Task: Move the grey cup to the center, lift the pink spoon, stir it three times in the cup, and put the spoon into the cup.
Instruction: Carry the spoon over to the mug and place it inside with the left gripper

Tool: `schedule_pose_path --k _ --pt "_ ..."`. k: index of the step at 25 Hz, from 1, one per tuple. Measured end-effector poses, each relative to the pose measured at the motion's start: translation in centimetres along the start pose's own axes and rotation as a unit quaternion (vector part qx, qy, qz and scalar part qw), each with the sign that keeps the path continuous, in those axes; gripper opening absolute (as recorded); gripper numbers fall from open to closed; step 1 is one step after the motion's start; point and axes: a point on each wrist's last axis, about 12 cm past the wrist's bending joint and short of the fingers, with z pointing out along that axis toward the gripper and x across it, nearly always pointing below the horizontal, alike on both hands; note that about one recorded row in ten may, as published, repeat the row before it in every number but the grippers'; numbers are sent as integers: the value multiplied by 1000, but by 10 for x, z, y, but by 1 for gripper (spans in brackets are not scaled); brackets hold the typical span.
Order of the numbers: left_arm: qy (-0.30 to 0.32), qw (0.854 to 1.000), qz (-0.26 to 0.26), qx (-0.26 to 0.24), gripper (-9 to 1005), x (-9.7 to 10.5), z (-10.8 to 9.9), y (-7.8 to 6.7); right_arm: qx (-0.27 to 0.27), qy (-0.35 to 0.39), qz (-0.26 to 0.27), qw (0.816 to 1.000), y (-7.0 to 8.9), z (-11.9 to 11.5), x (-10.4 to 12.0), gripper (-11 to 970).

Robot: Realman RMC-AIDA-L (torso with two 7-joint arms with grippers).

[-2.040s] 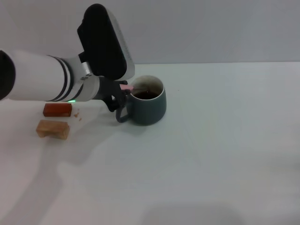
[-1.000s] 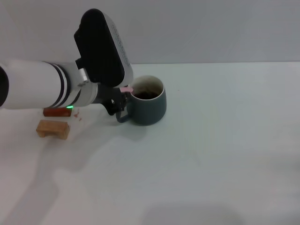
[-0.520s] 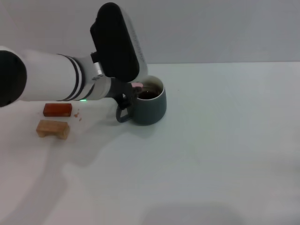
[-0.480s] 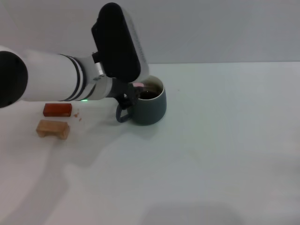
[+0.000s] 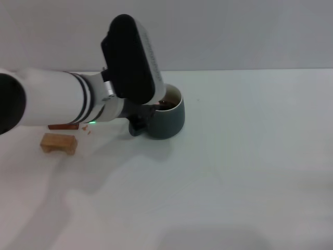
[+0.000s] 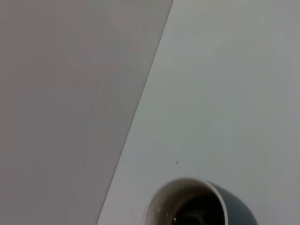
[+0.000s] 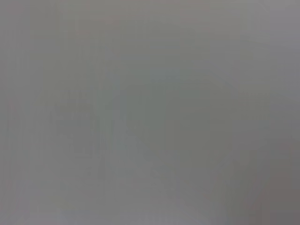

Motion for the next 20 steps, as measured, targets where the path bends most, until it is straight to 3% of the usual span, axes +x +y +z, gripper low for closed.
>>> schedule_pose_path --k 8,16,20 --pt "11 1000 -19 -17 205 13 -8 10 -6 -2 0 1000 3 4 -1 -1" --pt "10 1000 -12 -16 213 9 -4 13 -3 -1 0 1000 1 1 0 -2" --pt "1 1000 5 -8 217 -5 7 13 -1 0 -1 1000 0 0 0 -2"
